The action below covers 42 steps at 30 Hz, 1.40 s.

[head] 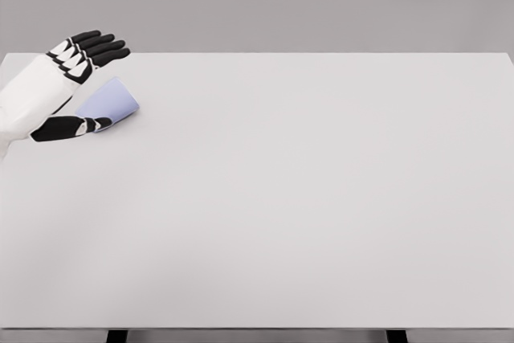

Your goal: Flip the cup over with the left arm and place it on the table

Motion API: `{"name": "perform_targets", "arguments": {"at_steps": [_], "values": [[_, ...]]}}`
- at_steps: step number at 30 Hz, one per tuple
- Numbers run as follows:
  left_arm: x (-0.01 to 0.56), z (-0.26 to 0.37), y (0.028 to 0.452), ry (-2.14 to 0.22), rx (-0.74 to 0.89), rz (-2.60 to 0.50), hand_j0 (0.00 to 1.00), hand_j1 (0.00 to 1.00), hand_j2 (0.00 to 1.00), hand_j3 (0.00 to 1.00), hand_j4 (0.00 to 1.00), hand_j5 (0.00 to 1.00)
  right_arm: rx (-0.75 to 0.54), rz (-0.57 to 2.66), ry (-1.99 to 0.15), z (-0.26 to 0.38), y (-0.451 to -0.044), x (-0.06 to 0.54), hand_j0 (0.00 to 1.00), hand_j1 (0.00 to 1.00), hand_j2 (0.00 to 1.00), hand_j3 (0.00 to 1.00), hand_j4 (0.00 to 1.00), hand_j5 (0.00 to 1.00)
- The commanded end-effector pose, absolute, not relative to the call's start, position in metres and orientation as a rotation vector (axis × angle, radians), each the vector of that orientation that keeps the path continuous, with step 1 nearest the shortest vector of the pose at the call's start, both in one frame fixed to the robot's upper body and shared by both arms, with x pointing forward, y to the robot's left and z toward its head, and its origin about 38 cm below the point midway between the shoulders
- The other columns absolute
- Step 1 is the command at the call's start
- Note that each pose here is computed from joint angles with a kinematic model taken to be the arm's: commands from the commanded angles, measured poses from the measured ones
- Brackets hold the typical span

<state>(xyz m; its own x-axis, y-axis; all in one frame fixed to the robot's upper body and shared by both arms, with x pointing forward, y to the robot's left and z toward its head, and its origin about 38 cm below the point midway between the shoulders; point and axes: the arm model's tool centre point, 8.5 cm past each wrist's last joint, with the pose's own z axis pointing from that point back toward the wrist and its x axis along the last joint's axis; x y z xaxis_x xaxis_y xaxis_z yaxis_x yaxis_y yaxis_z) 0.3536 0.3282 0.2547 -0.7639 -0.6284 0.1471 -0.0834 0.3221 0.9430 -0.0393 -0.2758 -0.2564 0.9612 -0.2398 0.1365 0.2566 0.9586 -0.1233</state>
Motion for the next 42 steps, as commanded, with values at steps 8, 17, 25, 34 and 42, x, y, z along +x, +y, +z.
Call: {"name": "perform_targets", "arguments": {"at_steps": [8,17,25,34,42], "values": [[0.355,0.248,0.324,-2.076,0.632,-1.475,1.0,1.0,1.0,1.0,1.0,1.0,-0.142,-0.255,-0.116,-0.256,-0.276,-0.041,1.0,1.0,1.0,1.0,1.0,1.0],[0.383,0.217,0.319,-1.941,0.585,-1.59,1.0,1.0,1.0,1.0,1.0,1.0,-0.141,-0.255,-0.116,-0.256,-0.276,-0.041,1.0,1.0,1.0,1.0,1.0,1.0],[0.365,0.23,0.369,-1.766,0.492,-1.685,1.0,1.0,1.0,1.0,1.0,1.0,-0.141,-0.255,-0.116,-0.256,-0.276,-0.041,1.0,1.0,1.0,1.0,1.0,1.0],[0.356,0.243,0.36,-1.786,0.373,-1.674,1.0,1.0,1.0,1.0,1.0,1.0,-0.142,-0.255,-0.116,-0.256,-0.276,-0.041,1.0,1.0,1.0,1.0,1.0,1.0],[0.358,0.235,0.366,-1.763,0.358,-1.647,1.0,1.0,1.0,1.0,1.0,1.0,-0.142,-0.255,-0.116,-0.256,-0.276,-0.041,1.0,1.0,1.0,1.0,1.0,1.0]]}}
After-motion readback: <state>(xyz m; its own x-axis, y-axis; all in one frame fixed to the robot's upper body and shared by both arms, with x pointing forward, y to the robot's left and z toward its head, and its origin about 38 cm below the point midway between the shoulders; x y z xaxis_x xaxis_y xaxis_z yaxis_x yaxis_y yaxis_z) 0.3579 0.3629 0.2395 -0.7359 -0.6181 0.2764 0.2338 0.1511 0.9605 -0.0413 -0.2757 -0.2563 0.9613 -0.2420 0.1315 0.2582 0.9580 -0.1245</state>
